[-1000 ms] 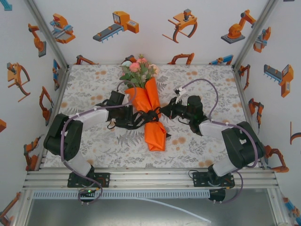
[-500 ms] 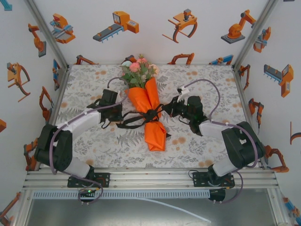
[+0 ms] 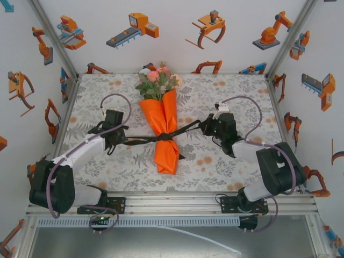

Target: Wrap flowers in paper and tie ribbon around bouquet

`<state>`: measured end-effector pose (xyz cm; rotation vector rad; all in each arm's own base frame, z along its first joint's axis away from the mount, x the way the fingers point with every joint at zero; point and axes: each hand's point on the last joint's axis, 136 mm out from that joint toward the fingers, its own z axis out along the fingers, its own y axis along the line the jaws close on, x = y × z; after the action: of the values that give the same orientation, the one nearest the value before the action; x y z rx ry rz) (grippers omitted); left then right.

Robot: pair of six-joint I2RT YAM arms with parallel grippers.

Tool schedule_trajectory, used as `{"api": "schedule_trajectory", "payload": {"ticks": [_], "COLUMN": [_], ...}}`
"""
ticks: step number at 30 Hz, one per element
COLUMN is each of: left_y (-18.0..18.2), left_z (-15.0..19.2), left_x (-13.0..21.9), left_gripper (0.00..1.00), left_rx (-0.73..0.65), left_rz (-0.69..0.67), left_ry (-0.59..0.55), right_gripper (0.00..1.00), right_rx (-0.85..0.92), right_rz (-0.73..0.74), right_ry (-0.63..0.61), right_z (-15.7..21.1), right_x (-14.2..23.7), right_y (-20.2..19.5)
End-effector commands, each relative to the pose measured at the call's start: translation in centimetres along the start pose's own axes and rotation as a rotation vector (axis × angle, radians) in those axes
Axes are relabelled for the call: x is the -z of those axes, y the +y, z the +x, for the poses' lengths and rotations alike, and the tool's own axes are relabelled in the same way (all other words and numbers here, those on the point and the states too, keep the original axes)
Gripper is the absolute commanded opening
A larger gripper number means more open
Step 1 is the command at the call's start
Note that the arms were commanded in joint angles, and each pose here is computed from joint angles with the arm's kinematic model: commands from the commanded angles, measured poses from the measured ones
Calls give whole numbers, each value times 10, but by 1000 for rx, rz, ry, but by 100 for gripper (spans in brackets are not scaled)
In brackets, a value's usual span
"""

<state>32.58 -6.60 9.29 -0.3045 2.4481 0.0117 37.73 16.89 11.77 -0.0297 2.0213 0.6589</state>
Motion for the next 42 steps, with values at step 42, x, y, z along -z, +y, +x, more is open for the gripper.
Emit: {"api": "schedule_trajectory", "payload": {"ticks": [42], "left_y": [46], "left_z": [12], "left_x": [-20], "left_gripper": [0], "left_rx": [446], "left_rz": [119], "left_ry": [140], "right_gripper": [0], "right_rx": [-110], "right_rz": [272], "right_ry": [-12], "right_z": [16], "right_x": [56], "right_y": [-88]}}
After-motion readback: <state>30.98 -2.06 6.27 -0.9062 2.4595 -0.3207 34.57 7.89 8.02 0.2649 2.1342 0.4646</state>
